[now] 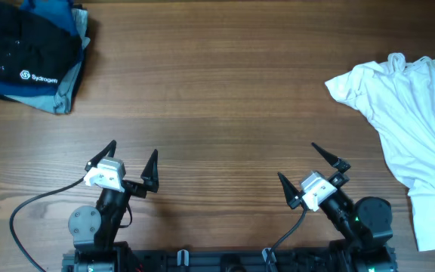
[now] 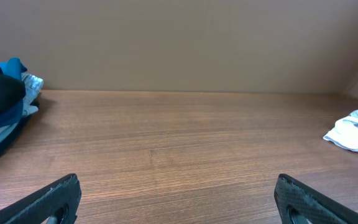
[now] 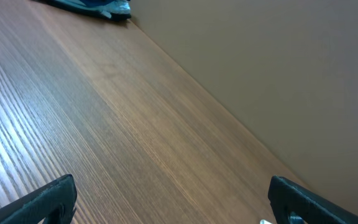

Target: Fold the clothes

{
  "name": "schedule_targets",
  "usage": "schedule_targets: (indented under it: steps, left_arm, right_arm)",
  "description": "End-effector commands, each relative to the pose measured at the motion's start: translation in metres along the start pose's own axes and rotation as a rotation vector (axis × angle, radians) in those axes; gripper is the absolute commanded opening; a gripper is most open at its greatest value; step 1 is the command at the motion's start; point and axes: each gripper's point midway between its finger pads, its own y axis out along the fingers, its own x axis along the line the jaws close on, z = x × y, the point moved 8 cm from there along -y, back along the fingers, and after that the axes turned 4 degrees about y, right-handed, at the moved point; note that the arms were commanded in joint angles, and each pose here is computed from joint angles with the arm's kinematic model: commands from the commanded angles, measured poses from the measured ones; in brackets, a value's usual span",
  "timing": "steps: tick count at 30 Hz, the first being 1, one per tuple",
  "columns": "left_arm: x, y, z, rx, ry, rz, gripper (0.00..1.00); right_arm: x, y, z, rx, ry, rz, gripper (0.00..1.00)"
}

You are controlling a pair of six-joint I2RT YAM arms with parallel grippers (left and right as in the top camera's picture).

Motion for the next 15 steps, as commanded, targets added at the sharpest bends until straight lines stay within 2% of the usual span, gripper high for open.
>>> schedule_targets:
  steps: [1, 5, 9, 15]
  left_arm:
    - [-0.001, 0.000, 0.001, -0.004, 0.000, 0.012, 1.00]
    - [-0.001, 0.000, 0.001, -0.004, 0.000, 0.012, 1.00]
    - [-0.001, 0.000, 0.001, -0.004, 0.000, 0.012, 1.00]
    - [-0.001, 0.000, 0.001, -0.004, 0.000, 0.012, 1.00]
  right_arm:
    - [-0.002, -0.001, -0.012, -0.084, -0.086, 0.005, 1.00]
    - [-0.016, -0.003, -0.028, -0.157, -0.095, 0.114, 1.00]
    - [-0.037, -0.009, -0.034, -0.199, 0.203, 0.283, 1.00]
    - [-0.032, -0.006, -0.021, -0.123, 0.265, 0.266, 1.00]
